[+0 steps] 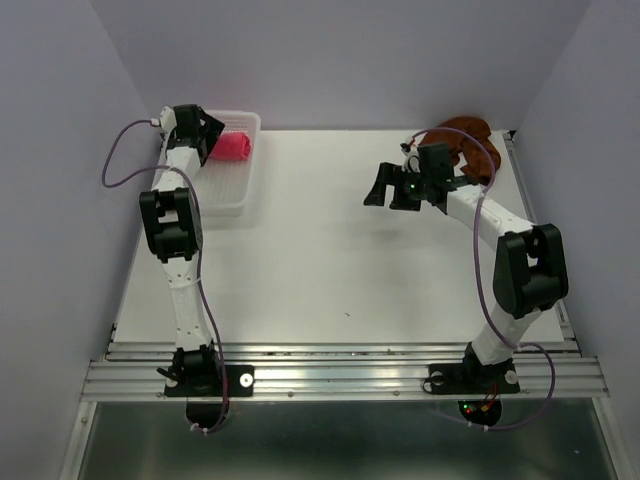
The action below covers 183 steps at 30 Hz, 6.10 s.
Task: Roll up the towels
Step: Place the rolled towel into the container, then grab a towel with the right arm, then move the towel to the center of the board, then flatten the towel
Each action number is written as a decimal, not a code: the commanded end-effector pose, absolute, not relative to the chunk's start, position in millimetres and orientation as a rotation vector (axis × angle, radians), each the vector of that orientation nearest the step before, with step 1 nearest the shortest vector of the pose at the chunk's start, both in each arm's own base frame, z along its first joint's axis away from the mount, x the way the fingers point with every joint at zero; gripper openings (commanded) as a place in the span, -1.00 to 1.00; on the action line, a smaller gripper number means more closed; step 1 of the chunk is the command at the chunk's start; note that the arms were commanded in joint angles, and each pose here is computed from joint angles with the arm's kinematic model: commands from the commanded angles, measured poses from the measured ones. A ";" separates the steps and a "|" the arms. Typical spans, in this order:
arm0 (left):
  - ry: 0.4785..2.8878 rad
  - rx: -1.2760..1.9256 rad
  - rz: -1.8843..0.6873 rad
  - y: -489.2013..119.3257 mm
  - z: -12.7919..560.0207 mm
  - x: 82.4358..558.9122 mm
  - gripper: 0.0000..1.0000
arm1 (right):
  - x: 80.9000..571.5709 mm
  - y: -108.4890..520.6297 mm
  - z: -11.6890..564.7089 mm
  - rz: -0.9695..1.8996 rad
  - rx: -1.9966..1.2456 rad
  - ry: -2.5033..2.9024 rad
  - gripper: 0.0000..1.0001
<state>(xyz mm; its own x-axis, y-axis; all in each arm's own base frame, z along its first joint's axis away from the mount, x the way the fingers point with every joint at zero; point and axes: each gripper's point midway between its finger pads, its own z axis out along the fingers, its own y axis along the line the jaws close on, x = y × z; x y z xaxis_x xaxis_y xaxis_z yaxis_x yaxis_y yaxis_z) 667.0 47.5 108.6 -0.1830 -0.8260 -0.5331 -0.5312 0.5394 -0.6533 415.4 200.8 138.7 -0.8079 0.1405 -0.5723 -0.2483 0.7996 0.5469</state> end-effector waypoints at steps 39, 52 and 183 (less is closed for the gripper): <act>1.839 -0.637 -0.592 -23.3 290.8 515.7 0.98 | 722.0 -40.6 128.4 -0.077 0.470 1.857 1.00; 1.858 -0.586 -0.656 -47.8 298.9 482.1 0.98 | 706.1 0.5 177.8 0.139 0.288 1.887 -0.99; 2.146 -0.580 -0.841 -168.2 153.6 315.2 -1.00 | 396.6 7.9 72.9 0.153 0.477 2.359 -0.99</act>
<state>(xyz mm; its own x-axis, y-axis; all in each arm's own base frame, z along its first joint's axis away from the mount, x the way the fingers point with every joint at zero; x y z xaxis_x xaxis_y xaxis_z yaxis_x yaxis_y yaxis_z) 296.0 -166.0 107.8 -0.6850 -0.6192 -0.3838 -0.2369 0.6875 -0.6864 381.5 1.6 28.8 -0.7367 0.4249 -0.5261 0.3839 0.9032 0.1919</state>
